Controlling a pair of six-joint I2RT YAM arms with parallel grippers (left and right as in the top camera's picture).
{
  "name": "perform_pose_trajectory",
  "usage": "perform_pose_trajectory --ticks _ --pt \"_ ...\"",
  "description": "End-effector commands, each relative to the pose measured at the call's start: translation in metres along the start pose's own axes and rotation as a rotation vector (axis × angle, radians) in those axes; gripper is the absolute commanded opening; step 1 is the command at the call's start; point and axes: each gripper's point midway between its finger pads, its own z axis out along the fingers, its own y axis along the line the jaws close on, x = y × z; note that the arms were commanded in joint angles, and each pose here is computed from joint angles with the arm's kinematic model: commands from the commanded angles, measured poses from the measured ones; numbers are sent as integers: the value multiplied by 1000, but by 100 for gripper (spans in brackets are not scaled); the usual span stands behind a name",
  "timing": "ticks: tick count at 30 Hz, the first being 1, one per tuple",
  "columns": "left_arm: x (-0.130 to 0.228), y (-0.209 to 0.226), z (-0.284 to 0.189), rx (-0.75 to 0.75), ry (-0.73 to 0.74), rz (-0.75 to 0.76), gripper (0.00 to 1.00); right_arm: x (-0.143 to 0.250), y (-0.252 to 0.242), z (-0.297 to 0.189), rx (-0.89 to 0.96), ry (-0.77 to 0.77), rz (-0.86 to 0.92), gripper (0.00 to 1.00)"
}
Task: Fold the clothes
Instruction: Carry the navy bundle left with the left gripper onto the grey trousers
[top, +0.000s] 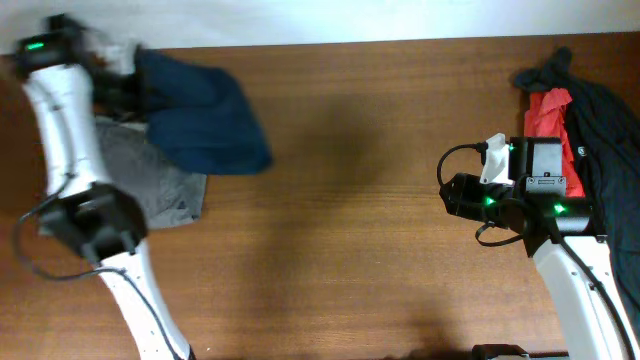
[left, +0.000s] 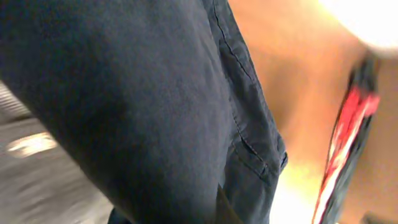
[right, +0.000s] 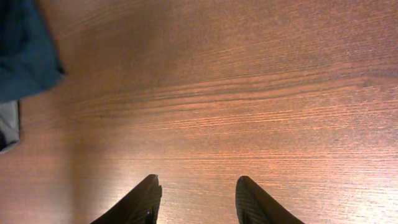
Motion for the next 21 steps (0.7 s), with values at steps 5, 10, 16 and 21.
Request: perform_pose_trajectory --ticks 5,10,16,21 --pt "-24 66 -83 -32 -212 -329 1 -1 -3 -1 16 -9 1 44" --pt "-24 101 -108 -47 -270 -504 1 -1 -3 -1 16 -9 1 44" --pt "-29 114 -115 -70 -316 -622 1 -1 -3 -1 16 -9 1 44" --pt "-47 91 -133 -68 -405 -416 1 -1 -3 -2 17 -7 1 44"
